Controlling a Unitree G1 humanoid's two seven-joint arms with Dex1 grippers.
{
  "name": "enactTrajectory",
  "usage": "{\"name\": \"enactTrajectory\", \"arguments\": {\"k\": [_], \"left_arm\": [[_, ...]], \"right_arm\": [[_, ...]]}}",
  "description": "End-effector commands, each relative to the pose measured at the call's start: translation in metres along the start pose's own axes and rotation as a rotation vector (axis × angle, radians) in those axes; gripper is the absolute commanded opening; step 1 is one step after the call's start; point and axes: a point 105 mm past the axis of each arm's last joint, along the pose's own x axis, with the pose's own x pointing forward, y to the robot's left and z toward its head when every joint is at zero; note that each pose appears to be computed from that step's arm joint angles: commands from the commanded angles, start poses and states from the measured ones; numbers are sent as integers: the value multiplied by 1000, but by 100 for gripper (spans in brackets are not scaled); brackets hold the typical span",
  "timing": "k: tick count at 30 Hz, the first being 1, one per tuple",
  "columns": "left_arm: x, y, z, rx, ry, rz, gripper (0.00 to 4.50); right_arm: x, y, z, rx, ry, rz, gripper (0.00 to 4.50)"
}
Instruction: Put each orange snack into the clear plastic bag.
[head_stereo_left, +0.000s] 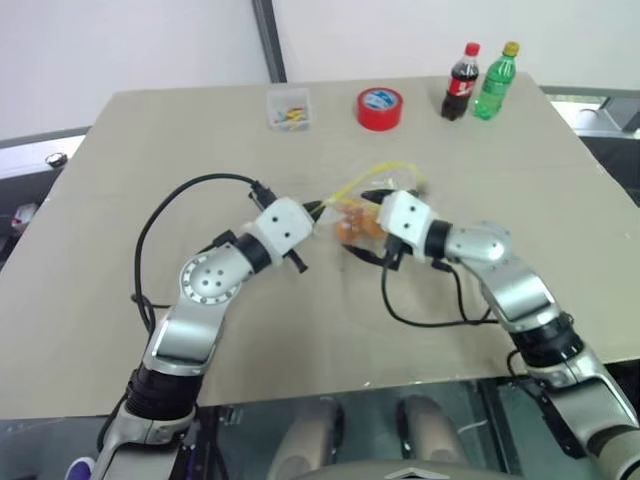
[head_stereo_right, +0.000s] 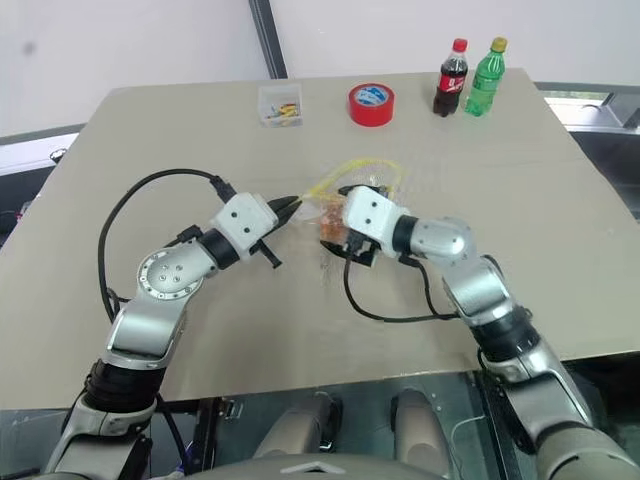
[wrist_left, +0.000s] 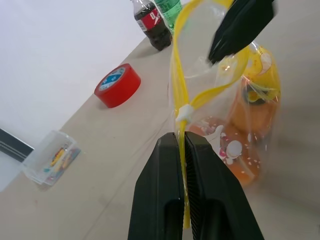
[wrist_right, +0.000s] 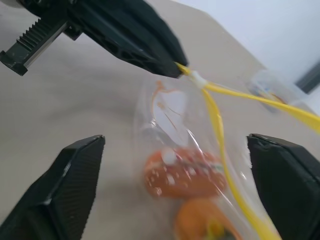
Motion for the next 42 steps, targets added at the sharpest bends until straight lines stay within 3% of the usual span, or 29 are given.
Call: {"name": "enactTrajectory", "arguments": {"k": [1, 4, 7, 13, 20, 21, 23, 24, 26, 35, 37, 40, 42], "left_arm": [[-5, 13, 8, -25, -41, 36, 0], [-7, 14, 10, -45, -61, 15, 0], [-9, 12, 11, -43, -70, -5, 0], [-11, 11, 16, -35, -82, -19, 0], [-13, 12, 17, -30, -80, -14, 0], [-13, 12, 18, -29, -81, -15, 0], [-14, 11, 19, -27, -84, -18, 0], [-14, 11, 19, -27, -85, -19, 0], [-14, 10, 19, -26, -87, -22, 0], [-16, 7, 20, -4, -93, -50, 0], [-16, 6, 20, -3, -96, -53, 0], [-16, 5, 20, -3, -97, -55, 0], [-16, 5, 19, -4, -98, -56, 0]], "right_arm": [[-26, -26, -2, -128, 71, -117, 447], [-40, -55, -33, -312, 241, -223, 447], [-39, -70, -45, -394, 285, -271, 447], [-25, -89, -38, -454, 243, -316, 447], [-19, -85, -28, -475, 176, -276, 447], [-18, -85, -27, -476, 170, -274, 392], [-18, -85, -24, -481, 155, -266, 335], [-17, -84, -22, -482, 148, -260, 278], [-17, -83, -20, -480, 139, -246, 211], [-22, -86, -16, -480, 132, -207, 211], [-23, -87, -19, -482, 141, -205, 155], [-24, -88, -19, -485, 144, -208, 28], [-24, -89, -19, -487, 144, -210, 7]]}}
